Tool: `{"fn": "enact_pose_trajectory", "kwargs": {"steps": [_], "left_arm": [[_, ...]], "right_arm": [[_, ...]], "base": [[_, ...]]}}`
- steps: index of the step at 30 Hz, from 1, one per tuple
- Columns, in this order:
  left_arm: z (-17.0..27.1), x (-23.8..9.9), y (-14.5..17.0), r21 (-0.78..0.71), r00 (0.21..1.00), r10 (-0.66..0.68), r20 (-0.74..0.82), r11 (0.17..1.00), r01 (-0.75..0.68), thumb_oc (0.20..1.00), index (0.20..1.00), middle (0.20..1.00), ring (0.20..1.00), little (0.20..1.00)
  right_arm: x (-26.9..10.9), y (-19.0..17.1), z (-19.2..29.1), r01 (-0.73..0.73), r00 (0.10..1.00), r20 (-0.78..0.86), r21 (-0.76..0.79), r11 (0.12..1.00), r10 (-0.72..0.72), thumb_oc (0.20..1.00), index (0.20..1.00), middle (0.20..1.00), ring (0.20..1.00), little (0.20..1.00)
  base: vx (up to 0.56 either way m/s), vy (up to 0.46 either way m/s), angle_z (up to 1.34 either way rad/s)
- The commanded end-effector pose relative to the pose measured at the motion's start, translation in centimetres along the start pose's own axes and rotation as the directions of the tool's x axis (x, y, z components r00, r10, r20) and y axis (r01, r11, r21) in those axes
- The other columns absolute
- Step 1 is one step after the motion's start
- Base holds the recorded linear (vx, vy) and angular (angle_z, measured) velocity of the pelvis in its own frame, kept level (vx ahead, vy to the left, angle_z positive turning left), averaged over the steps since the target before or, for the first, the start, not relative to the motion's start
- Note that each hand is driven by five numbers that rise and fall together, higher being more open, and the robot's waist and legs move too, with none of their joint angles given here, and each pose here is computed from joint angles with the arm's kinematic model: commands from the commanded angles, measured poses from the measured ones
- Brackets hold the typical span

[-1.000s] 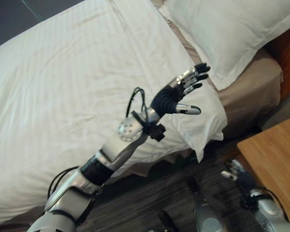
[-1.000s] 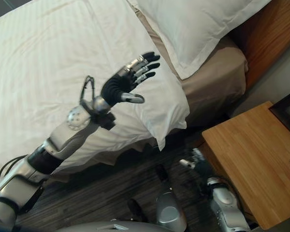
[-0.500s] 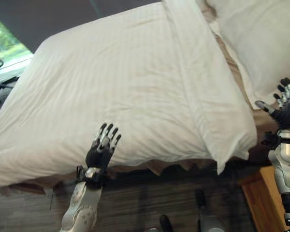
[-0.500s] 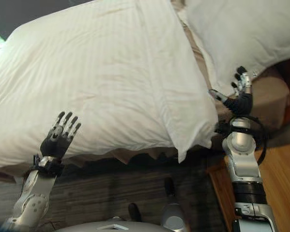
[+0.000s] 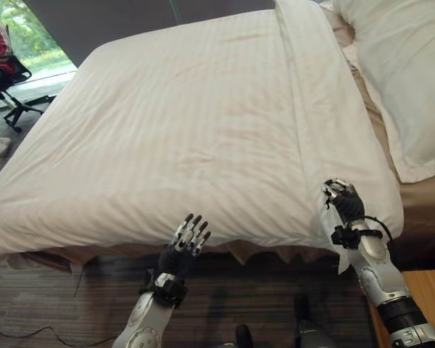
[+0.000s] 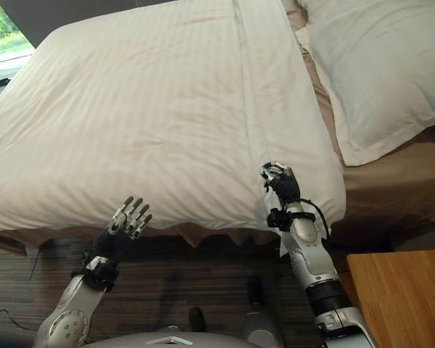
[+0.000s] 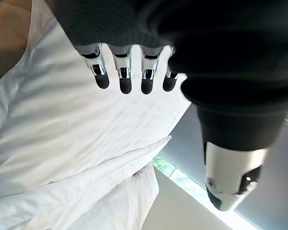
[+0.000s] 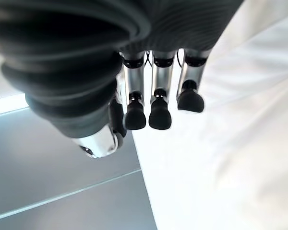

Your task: Making the bed.

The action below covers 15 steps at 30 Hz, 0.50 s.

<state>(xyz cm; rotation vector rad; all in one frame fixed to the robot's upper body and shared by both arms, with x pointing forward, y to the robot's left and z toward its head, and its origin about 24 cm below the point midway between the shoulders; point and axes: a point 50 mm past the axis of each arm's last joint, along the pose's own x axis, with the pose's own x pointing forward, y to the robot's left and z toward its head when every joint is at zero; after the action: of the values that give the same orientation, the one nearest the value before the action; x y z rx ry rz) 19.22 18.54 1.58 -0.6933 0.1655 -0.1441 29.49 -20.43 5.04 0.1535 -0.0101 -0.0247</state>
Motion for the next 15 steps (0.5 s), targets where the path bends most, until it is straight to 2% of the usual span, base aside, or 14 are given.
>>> {"fn": "enact_pose_trajectory", "kwargs": {"steps": [1, 4, 6, 8, 9, 11, 13, 14, 15], "left_arm": [[1.6, 1.0, -0.9, 0.026, 0.995, -0.084, 0.048, 0.996, 0.083, 1.0, 1.0, 1.0, 1.0, 1.0], [1.1, 1.0, -0.9, 0.018, 0.996, -0.087, 0.026, 0.996, 0.087, 1.0, 1.0, 1.0, 1.0, 1.0], [0.9, 1.3, -1.2, 0.019, 0.994, -0.105, 0.013, 0.994, 0.104, 1.0, 1.0, 1.0, 1.0, 1.0], [1.1, 1.8, -2.3, 0.026, 0.986, -0.168, 0.005, 0.985, 0.168, 1.0, 1.0, 1.0, 1.0, 1.0], [1.1, 1.9, -2.3, 0.026, 0.986, -0.169, 0.006, 0.985, 0.169, 1.0, 1.0, 1.0, 1.0, 1.0], [1.2, 2.1, -2.7, 0.025, 0.981, -0.193, 0.007, 0.981, 0.192, 1.0, 1.0, 1.0, 1.0, 1.0], [1.3, 2.2, -2.9, 0.022, 0.979, -0.202, 0.023, 0.979, 0.201, 1.0, 1.0, 1.0, 1.0, 1.0], [1.2, 2.3, -2.9, 0.019, 0.979, -0.199, 0.036, 0.98, 0.198, 1.0, 1.0, 1.0, 1.0, 1.0], [1.2, 2.2, -2.8, 0.02, 0.98, -0.198, 0.035, 0.98, 0.197, 1.0, 1.0, 1.0, 1.0, 1.0]], "right_arm": [[2.3, 0.4, 4.5, -0.016, 0.986, 0.166, 0.073, 0.997, 0.004, 0.2, 0.2, 0.2, 0.2, 0.2], [3.5, -0.7, 4.1, 0.037, 0.991, 0.124, 0.104, 0.994, -0.05, 0.2, 0.2, 0.2, 0.2, 0.2], [4.4, -2.2, 3.3, 0.125, 0.989, 0.057, 0.159, 0.979, -0.135, 0.2, 0.2, 0.2, 0.2, 0.2], [5.2, -5.6, 1.7, 0.304, 0.953, -0.077, 0.22, 0.927, -0.294, 0.2, 0.2, 0.2, 0.2, 0.2], [5.3, -5.6, 1.8, 0.302, 0.953, -0.075, 0.221, 0.927, -0.293, 0.2, 0.2, 0.2, 0.2, 0.2], [4.1, -8.0, -0.6, 0.429, 0.9, -0.199, 0.247, 0.869, -0.388, 0.2, 0.2, 0.2, 0.2, 0.2], [2.1, -9.2, -3.4, 0.5, 0.852, -0.31, 0.239, 0.832, -0.423, 0.2, 0.2, 0.2, 0.2, 0.2], [-1.3, -10.0, -7.5, 0.563, 0.776, -0.45, 0.18, 0.807, -0.441, 0.2, 0.2, 0.2, 0.2, 0.2], [-1.4, -10.0, -7.6, 0.563, 0.776, -0.451, 0.179, 0.807, -0.441, 0.2, 0.2, 0.2, 0.2, 0.2]], "base": [[0.0, 0.0, 0.0], [0.0, 0.0, 0.0], [-0.02, 0.004, -0.03], [-0.04, 0.011, -0.04], [-0.03, 0.001, -0.03], [-0.03, -0.007, -0.05], [0.0, -0.017, -0.07], [0.01, -0.019, -0.05], [0.0, 0.0, 0.0]]}}
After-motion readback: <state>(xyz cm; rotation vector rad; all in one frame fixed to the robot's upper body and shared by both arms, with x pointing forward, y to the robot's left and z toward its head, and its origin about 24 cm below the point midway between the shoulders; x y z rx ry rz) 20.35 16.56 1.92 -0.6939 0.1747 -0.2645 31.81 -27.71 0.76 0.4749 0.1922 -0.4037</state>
